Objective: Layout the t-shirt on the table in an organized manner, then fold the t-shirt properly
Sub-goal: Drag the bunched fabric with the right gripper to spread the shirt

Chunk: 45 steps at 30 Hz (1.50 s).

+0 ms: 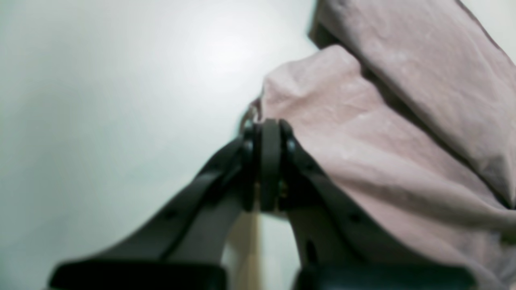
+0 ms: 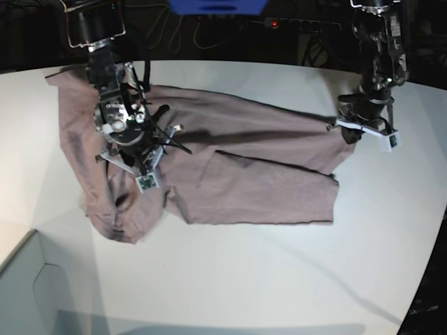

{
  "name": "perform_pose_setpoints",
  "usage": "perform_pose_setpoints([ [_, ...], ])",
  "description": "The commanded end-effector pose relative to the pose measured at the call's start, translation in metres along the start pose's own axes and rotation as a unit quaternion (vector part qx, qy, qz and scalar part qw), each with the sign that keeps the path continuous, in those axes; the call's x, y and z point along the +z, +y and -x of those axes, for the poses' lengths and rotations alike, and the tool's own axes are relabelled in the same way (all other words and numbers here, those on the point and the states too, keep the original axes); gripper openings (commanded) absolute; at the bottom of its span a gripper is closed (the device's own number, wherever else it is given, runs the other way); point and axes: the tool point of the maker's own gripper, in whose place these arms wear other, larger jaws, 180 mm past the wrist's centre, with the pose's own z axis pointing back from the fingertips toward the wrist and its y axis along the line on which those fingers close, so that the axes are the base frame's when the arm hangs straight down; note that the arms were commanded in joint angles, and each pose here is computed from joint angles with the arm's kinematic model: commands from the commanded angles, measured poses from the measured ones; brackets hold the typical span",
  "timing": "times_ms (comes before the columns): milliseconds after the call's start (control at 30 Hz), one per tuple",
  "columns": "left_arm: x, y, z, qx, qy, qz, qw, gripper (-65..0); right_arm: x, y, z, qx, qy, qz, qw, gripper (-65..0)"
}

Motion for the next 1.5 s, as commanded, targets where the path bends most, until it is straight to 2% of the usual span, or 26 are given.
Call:
perform_pose_setpoints([
  [0,0.000,-0.003,-0.014,-0.003,-0.021,0.005,1.000,-64.9,0.002,-0.011,-0.025,0.009,-0.039,0.013,0.9991,-65.0],
  [200,0.000,-0.003,-0.014,-0.003,-0.021,0.005,1.000,-64.9,0.013,-0.017,-0.063,0.013,-0.112,0.022,0.9933,-65.0],
  [500,0.002,-0.001,-0.014,-0.006,-0.021,0.004,1.000,-64.9,0.020,-0.049,-0.186,0.010,-0.233,0.049,0.9712,-65.0],
  [633,0.002,0.000,-0.014,-0.007,-0.021,0.004,1.000,-64.9,0.012,-0.076,-0.235,-0.036,-0.266,0.062,0.9612,-65.0],
  [767,0.002,0.000,-0.014,-0.007,-0.021,0.004,1.000,-64.9,0.001,-0.107,-0.261,-0.086,-0.282,0.074,0.9528,-65.0],
  [833,0.002,0.000,-0.014,-0.007,-0.021,0.004,1.000,-64.9,0.001,-0.116,-0.270,-0.094,-0.286,0.079,0.9504,-65.0],
  [933,0.002,-0.003,-0.013,-0.008,-0.019,0.007,1.000,-64.9,-0.002,-0.107,-0.258,-0.081,-0.268,0.073,0.9574,-64.8],
  [967,0.001,-0.004,-0.013,-0.009,-0.019,0.008,1.000,-64.9,-0.004,-0.097,-0.250,-0.068,-0.258,0.066,0.9614,-62.2],
  [1067,0.000,-0.005,-0.015,-0.009,-0.021,0.009,1.000,-64.9,0.000,-0.075,-0.232,-0.038,-0.250,0.056,0.9659,-51.0],
  [1200,0.000,-0.005,-0.016,-0.009,-0.022,0.009,1.000,-64.9,0.025,-0.043,-0.222,-0.006,-0.276,0.040,0.9604,-34.5],
  [1300,0.000,-0.005,-0.017,-0.009,-0.023,0.009,1.000,-64.9,0.036,-0.031,-0.205,-0.002,-0.268,0.035,0.9629,-33.3],
  [1467,0.000,-0.005,-0.017,-0.009,-0.023,0.009,1.000,-64.9,0.017,-0.021,-0.160,-0.005,-0.194,0.025,0.9808,-33.1],
])
